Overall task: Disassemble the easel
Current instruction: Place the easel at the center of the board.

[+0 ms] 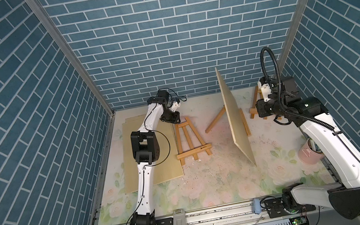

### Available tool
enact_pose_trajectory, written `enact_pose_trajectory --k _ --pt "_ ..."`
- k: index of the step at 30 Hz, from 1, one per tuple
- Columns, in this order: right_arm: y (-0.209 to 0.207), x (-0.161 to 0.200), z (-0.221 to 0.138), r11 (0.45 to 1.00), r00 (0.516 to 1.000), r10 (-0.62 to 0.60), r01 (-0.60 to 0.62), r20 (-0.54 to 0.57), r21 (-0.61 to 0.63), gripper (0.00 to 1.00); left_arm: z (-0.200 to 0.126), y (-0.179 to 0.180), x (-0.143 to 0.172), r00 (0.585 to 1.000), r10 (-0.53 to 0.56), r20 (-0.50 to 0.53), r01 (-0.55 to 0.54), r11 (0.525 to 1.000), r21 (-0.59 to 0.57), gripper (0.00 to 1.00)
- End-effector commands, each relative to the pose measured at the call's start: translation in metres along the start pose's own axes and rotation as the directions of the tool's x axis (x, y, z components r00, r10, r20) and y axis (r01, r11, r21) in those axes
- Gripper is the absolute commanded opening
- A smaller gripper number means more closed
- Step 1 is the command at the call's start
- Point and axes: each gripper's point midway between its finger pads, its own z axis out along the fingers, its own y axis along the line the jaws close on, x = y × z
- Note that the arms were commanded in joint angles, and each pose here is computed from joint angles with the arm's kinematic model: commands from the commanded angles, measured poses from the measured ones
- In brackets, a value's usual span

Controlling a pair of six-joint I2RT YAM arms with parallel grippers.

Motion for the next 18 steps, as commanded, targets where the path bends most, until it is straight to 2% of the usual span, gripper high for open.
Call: enact_pose_trajectory --k 1,12,18 --pt "-0.004 0.005 -0.006 0.999 0.999 0.034 -0.034 -0.001 0.02 0.27 -0.005 0.012 -0.02 0.996 0.047 0.074 -0.043 0.998 -0.055 0.37" --pt "-0.004 0.01 -0.008 0.999 0.999 0.046 -0.046 0.005 0.021 0.27 -0.012 -0.022 -0.048 0.987 0.037 0.156 -0.038 0.999 0.0 0.38" --pt "-0.006 0.012 -0.013 0.999 0.999 0.041 -0.042 0.019 0.027 0.27 -0.055 -0.022 -0.057 0.975 -0.016 0.22 0.029 0.998 -0.056 0.29"
